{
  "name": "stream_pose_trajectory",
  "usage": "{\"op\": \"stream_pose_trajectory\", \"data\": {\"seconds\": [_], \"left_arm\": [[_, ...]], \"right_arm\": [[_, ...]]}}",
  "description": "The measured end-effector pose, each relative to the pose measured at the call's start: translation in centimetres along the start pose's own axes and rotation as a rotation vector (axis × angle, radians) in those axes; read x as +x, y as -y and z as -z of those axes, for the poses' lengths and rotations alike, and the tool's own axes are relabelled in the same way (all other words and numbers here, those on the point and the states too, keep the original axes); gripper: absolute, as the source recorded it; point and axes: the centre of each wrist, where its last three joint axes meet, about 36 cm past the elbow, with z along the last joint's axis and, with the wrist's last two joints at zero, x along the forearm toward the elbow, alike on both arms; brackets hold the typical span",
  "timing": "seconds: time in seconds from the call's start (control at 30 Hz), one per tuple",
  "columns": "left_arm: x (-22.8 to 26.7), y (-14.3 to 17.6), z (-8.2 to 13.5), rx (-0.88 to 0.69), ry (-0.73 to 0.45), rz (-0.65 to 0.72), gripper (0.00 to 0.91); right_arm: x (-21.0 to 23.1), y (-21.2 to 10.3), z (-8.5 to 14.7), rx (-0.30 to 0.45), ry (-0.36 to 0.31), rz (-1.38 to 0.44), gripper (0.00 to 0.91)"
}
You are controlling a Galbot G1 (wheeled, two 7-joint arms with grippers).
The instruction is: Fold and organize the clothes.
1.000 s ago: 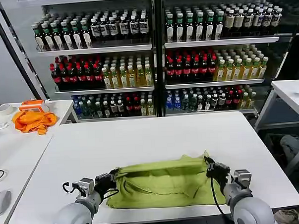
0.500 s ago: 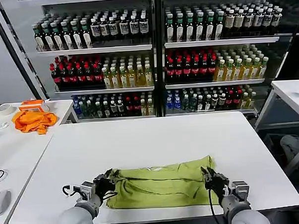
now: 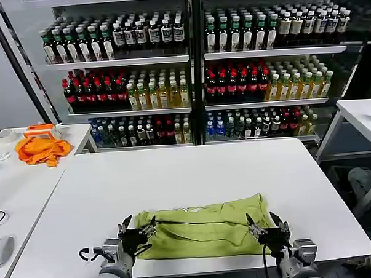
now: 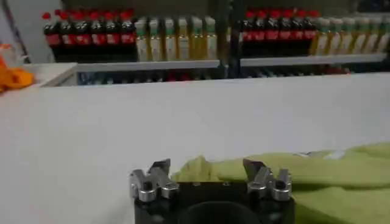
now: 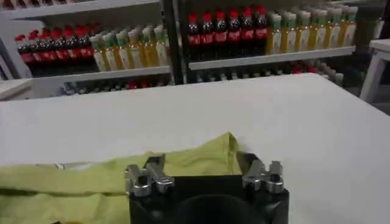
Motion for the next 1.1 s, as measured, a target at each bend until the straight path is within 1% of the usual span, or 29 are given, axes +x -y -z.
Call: {"op": "stream_pose_trajectory", "data": {"seconds": [0.17, 0.2, 0.23, 0.27, 0.3, 0.33, 0.37, 0.43, 0.5, 0.77, 1.1], "left_arm": [[-0.3, 1.2, -0.7, 0.066, -0.010, 0.044, 0.907], [-0.4, 1.4, -0.8, 0.078, -0.011, 0.052, 0.846], [-0.5, 1.5, -0.9, 0.087, -0.012, 0.058, 0.645], [-0.6, 1.6, -1.0, 0.097, -0.014, 0.066, 0.544], [-0.7, 1.8, -1.2, 0.107, -0.016, 0.073, 0.373], [-0.8, 1.9, -1.3, 0.114, -0.018, 0.076, 0.282], [-0.9, 2.1, -1.5, 0.121, -0.021, 0.079, 0.111], [-0.9, 2.5, -1.9, 0.134, -0.027, 0.081, 0.040], [-1.0, 2.7, -2.3, 0.145, -0.027, 0.087, 0.020], [-1.1, 3.2, -2.9, 0.185, -0.021, 0.087, 0.030], [-1.1, 2.3, -2.4, 0.246, -0.015, 0.070, 0.020]], "right_arm": [[0.5, -0.2, -0.6, 0.004, -0.001, -0.009, 0.907], [0.6, -0.2, -0.7, 0.005, -0.001, -0.009, 0.907], [0.7, -0.3, -0.7, 0.006, -0.001, -0.011, 0.907], [0.8, -0.3, -0.8, 0.007, -0.001, -0.011, 0.907], [0.9, -0.3, -0.8, 0.008, -0.001, -0.012, 0.907], [0.9, -0.4, -0.9, 0.008, -0.001, -0.013, 0.907], [1.0, -0.4, -0.8, 0.008, 0.000, -0.014, 0.907], [1.1, -0.4, -0.9, 0.007, 0.002, -0.015, 0.907], [1.3, -0.5, -0.9, 0.007, 0.002, -0.017, 0.907], [1.4, -0.6, -1.1, 0.002, 0.002, -0.021, 0.907], [1.3, -0.6, -0.9, -0.002, 0.012, -0.030, 0.907]]}}
